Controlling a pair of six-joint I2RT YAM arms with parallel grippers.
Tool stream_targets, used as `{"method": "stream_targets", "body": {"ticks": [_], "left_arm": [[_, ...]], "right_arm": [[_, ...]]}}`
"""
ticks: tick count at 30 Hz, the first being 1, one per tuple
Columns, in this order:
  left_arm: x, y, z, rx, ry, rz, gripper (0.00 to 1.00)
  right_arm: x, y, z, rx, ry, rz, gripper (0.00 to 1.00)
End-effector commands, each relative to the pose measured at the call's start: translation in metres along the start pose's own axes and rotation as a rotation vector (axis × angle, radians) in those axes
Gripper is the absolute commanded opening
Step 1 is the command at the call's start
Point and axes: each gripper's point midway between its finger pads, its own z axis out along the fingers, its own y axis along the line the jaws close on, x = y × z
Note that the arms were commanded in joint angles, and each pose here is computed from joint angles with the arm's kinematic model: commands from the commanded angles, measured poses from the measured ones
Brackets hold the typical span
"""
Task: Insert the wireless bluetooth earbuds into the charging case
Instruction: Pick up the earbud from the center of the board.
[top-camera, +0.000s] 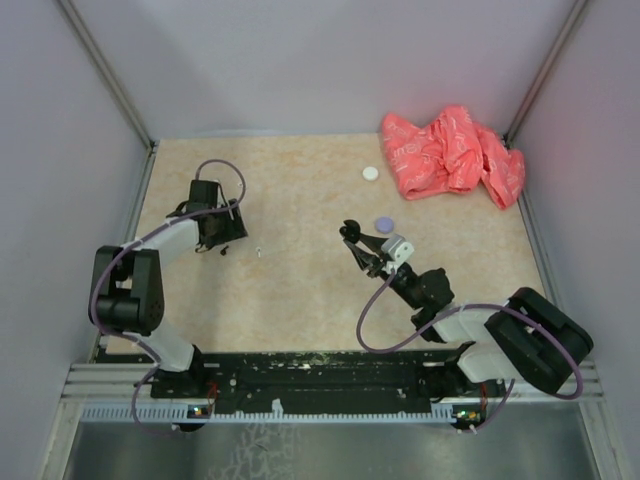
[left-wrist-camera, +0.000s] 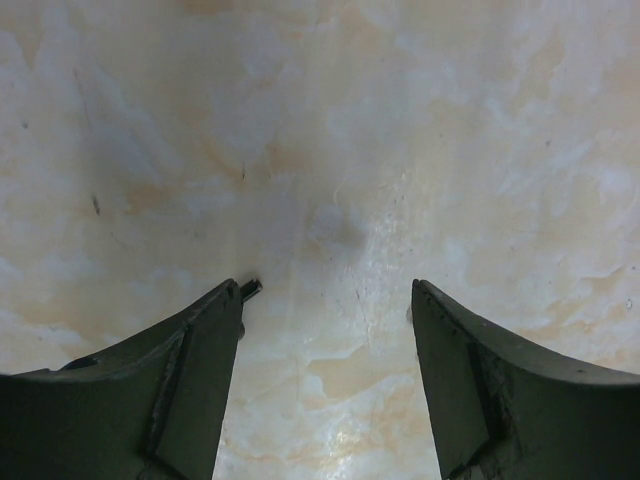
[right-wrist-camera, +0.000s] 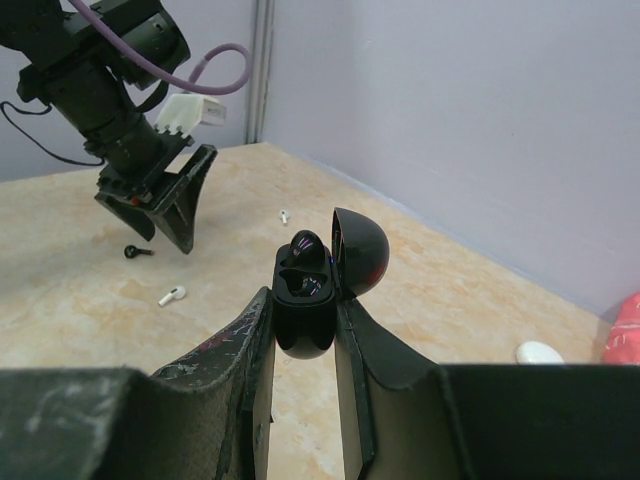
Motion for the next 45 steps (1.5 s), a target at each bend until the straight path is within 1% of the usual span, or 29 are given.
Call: {"method": "stream_targets", "body": {"ticks": [1, 6, 11, 18, 28, 33, 36, 40, 45], "left_arm": [[-0.013, -0.004, 0.009, 0.018, 0.009, 0.025, 0.73], [-0.003, 0.001, 0.02, -0.006, 0.068, 0.034, 0.73], [0.01, 0.002, 0.019, -0.001, 0.113, 0.035, 0.73], [0.033, 0.003, 0.004, -0.004, 0.172, 0.059, 0.71], [0.061, -0.001, -0.016, 0.025, 0.221, 0.096, 0.66], [0.07, 0.008, -0.023, -0.012, 0.242, 0.098, 0.65], [0.067, 0.011, -0.031, -0.033, 0.225, 0.094, 0.64], [0.049, 0.014, -0.043, -0.069, 0.171, 0.092, 0.62], [0.033, 0.024, -0.042, -0.145, 0.125, 0.102, 0.61]], "right_arm": [[-0.02, -0.003, 0.003, 0.014, -0.064, -0.012, 0.0], [-0.019, -0.003, 0.004, 0.016, -0.058, -0.011, 0.0], [-0.017, -0.004, 0.004, 0.016, -0.051, -0.011, 0.0], [-0.019, -0.004, 0.004, 0.02, -0.055, -0.011, 0.0], [-0.019, -0.004, 0.004, 0.019, -0.058, -0.003, 0.0], [-0.019, -0.004, 0.005, 0.017, -0.056, -0.002, 0.0], [-0.019, -0.004, 0.005, 0.017, -0.053, -0.002, 0.0], [-0.019, -0.003, 0.005, 0.017, -0.055, 0.0, 0.0], [-0.02, -0.003, 0.005, 0.017, -0.056, 0.0, 0.0]]}}
